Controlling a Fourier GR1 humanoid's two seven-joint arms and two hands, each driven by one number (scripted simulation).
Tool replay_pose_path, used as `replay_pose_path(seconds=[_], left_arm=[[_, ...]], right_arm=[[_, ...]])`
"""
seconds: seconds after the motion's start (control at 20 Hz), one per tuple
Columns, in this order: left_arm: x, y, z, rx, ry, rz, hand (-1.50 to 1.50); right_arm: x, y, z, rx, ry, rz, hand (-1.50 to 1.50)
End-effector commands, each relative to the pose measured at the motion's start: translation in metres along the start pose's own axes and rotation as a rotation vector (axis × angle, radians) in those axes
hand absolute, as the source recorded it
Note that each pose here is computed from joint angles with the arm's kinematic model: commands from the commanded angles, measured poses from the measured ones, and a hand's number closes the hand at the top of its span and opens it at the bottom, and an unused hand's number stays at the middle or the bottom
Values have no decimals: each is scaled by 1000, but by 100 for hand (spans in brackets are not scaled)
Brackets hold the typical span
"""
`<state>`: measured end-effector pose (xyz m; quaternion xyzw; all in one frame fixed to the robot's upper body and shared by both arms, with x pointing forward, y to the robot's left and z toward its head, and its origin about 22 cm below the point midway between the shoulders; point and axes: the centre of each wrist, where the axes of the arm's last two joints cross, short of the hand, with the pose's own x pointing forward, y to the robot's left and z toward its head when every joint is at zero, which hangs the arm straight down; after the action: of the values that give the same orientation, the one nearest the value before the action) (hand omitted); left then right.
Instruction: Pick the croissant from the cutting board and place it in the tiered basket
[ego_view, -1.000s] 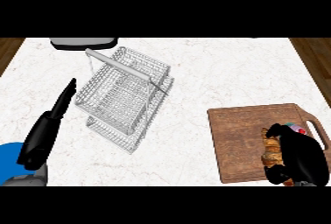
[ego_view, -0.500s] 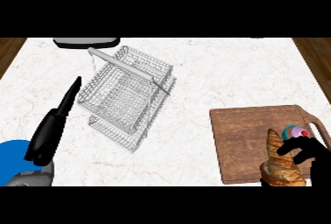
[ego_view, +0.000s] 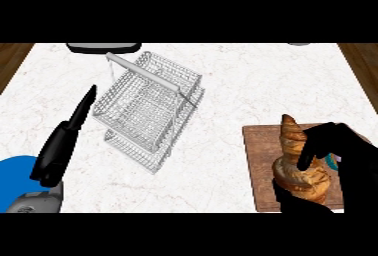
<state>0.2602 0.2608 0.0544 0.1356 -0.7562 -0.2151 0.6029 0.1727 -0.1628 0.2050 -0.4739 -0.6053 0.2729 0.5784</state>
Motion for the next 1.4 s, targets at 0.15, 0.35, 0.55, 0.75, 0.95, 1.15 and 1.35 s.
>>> replay_pose_path(seconds=[0.15, 0.35, 0.55, 0.75, 0.95, 1.15, 1.35], left_arm=[[7, 1, -11, -2, 9, 10, 0], [10, 1, -8, -17, -11, 13, 0], [10, -12, -5, -41, -8, 10, 0], [6, 0, -13, -18, -19, 12, 0], [2, -14, -7, -29, -35, 13, 0], [2, -12, -6, -23, -41, 25, 0], [13, -13, -9, -50, -40, 21, 0]], right_arm=[[67, -36, -2, -41, -72, -74, 150], [97, -39, -27, -24, -36, -105, 150], [136, -38, -55, -30, -11, -148, 150], [160, -26, -87, 34, 4, -185, 150], [183, 2, -110, 71, 33, -165, 150], [207, 3, -131, 93, 36, -199, 150], [193, 60, -157, 127, 60, -175, 150]])
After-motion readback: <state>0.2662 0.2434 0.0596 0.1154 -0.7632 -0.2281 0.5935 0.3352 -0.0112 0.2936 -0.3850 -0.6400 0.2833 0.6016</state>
